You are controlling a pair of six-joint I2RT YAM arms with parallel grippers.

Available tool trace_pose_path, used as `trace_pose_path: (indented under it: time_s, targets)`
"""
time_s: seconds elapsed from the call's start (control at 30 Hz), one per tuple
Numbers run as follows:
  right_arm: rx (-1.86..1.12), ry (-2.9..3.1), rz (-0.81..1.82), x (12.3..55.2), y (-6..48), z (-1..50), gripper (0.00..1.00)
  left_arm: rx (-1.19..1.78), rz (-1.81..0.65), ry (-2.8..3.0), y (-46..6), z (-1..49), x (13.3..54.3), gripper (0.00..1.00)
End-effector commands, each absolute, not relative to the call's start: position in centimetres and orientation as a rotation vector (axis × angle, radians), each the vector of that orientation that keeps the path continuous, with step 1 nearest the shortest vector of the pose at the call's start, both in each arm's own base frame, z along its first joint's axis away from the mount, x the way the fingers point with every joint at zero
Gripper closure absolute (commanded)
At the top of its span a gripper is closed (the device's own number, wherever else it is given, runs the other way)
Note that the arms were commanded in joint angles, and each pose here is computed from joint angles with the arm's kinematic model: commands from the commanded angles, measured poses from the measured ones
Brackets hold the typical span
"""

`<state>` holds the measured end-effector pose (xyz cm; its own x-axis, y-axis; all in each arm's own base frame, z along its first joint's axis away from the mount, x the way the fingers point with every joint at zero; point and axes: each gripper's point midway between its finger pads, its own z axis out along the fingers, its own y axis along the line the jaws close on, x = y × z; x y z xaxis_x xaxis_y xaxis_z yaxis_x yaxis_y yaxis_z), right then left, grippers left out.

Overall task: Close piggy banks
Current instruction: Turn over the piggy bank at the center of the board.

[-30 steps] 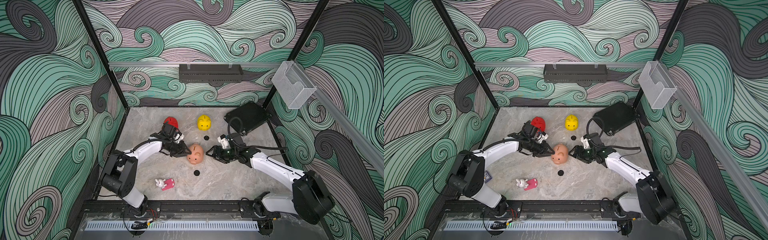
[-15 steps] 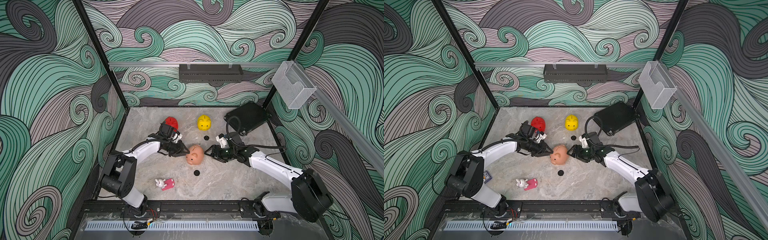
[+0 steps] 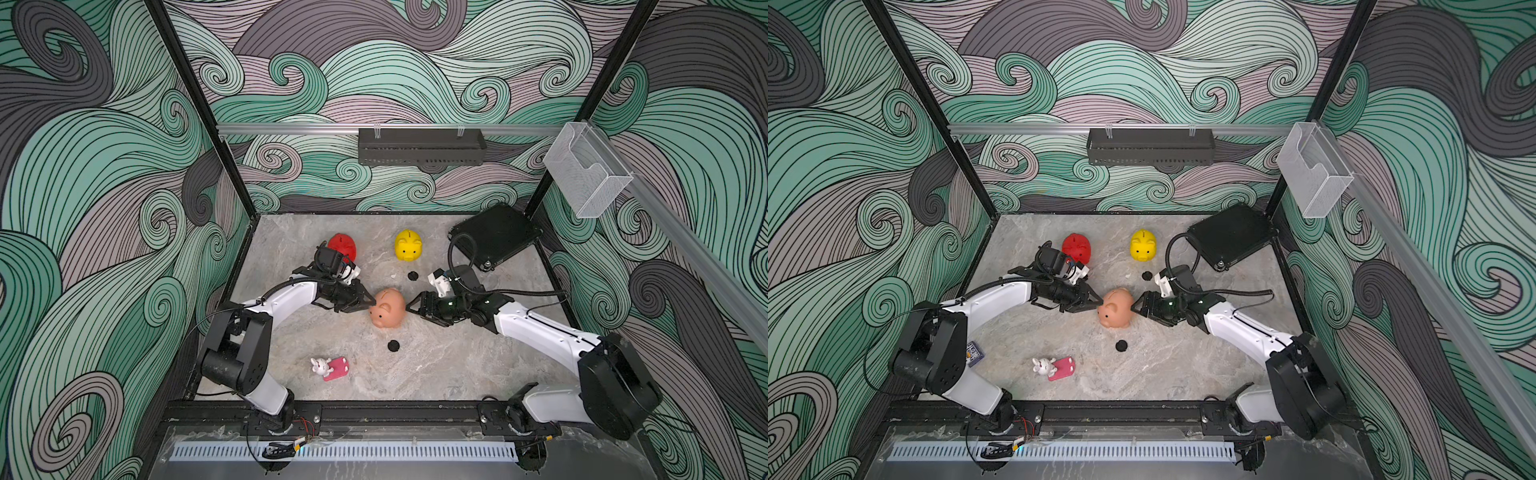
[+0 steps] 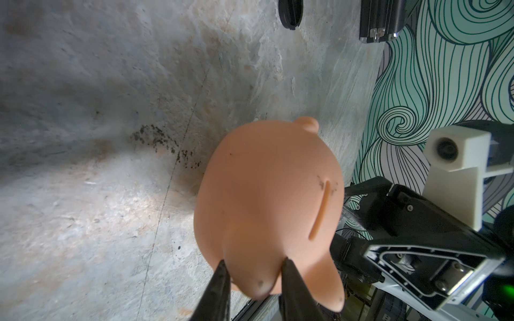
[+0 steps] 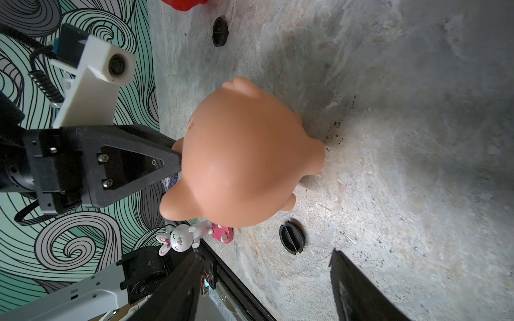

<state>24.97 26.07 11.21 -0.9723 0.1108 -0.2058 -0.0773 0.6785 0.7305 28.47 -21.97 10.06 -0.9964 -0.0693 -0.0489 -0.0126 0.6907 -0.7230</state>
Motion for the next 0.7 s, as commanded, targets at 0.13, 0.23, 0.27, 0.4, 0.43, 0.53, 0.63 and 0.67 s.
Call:
trace_pose_path:
  time_s: [0.13,0.23,0.27,0.4,0.43,0.53,0.63,0.67]
  targets:
    - [-0.003,2.628,1.189,25.8,27.1,12.1,0.27,-0.126,-1.125,2.896,-20.6,8.1,27.7,0.71]
    - [-0.008,2.624,1.196,25.9,27.4,12.2,0.27,-0.128,-1.128,2.9,-20.6,8.1,27.7,0.71]
    - [-0.008,2.625,1.196,25.9,27.5,12.2,0.27,-0.125,-1.128,2.898,-20.6,8.2,27.6,0.71]
    - [-0.016,2.625,1.2,26.0,27.8,12.2,0.28,-0.131,-1.126,2.895,-20.5,8.3,27.7,0.71]
    - [-0.018,2.627,1.203,26.0,27.9,12.2,0.28,-0.133,-1.125,2.901,-20.4,8.1,27.7,0.71]
    - [-0.02,2.629,1.203,26.2,28.1,12.2,0.28,-0.141,-1.124,2.9,-20.3,8.1,27.8,0.71]
    - [-0.026,2.633,1.204,26.3,28.3,12.1,0.28,-0.143,-1.118,2.903,-20.2,7.9,27.8,0.71]
    - [-0.031,2.635,1.207,26.3,28.4,12.2,0.28,-0.142,-1.116,2.904,-20.1,7.9,27.8,0.71]
